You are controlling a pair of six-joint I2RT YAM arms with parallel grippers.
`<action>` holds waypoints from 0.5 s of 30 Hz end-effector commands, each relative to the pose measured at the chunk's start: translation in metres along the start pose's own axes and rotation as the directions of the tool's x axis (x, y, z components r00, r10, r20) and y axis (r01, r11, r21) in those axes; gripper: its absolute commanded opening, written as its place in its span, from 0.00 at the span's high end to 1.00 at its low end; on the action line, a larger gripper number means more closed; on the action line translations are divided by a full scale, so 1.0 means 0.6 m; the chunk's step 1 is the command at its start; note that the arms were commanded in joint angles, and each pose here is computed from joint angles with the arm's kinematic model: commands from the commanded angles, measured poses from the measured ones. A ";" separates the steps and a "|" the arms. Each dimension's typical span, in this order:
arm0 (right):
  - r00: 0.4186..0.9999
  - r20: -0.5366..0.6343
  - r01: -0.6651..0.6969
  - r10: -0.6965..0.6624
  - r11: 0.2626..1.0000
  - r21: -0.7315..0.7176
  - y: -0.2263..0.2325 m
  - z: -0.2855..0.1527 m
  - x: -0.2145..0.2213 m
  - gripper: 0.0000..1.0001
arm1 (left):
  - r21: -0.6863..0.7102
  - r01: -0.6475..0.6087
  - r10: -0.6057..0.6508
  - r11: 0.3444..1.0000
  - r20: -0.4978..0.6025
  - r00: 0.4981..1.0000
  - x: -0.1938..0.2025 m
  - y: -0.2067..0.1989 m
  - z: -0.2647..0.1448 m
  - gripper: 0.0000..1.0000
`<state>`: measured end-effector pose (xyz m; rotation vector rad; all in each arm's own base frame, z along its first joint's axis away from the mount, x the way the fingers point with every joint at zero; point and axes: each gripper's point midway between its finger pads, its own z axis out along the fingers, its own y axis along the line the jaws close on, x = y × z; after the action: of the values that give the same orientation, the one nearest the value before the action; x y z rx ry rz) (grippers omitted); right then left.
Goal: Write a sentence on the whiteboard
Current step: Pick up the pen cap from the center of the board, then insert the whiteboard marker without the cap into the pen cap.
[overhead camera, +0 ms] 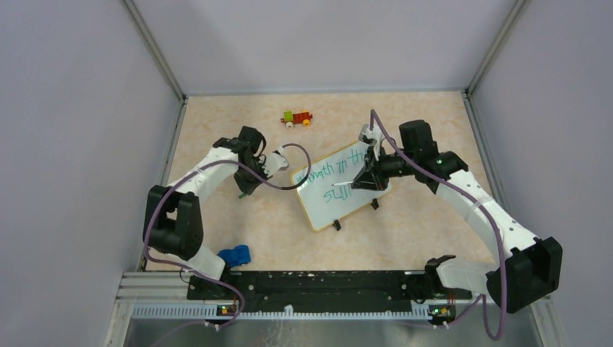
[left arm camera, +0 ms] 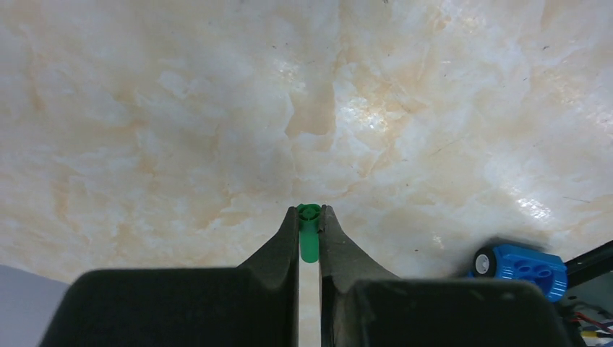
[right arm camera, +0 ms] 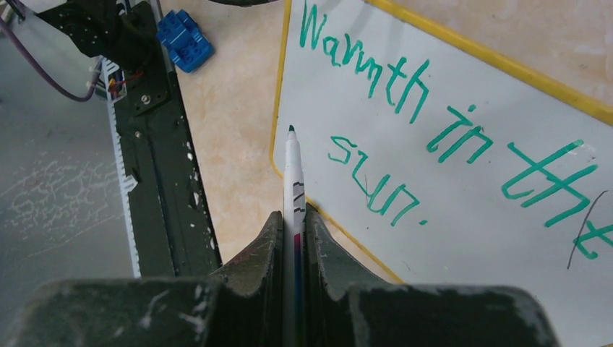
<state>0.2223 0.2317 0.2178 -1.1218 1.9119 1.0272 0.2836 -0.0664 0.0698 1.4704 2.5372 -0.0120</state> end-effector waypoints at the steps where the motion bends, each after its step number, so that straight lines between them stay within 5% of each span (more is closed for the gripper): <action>1: 0.993 0.073 0.088 -0.091 0.995 0.041 0.008 -0.032 -0.066 1.00 | -0.007 0.093 -0.091 0.996 0.127 0.988 -0.045 0.008 -0.061 1.00; 9: 0.989 0.100 0.106 -0.113 0.991 0.078 0.008 -0.051 -0.117 1.00 | -0.072 0.247 -0.208 0.966 0.345 0.915 -0.126 0.059 -0.178 1.00; 12: 0.985 0.138 0.092 -0.104 0.992 0.089 0.008 -0.058 -0.154 1.00 | -0.089 0.357 -0.271 0.930 0.490 0.829 -0.173 0.088 -0.256 1.00; 15: 0.980 0.176 0.078 -0.096 0.992 0.104 0.006 -0.065 -0.191 1.00 | -0.064 0.460 -0.311 0.886 0.652 0.691 -0.218 0.108 -0.340 1.00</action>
<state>0.2425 0.2360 0.2917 -1.0801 1.8054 0.9541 0.3532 -0.1058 0.2088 0.9478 2.3434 -0.1193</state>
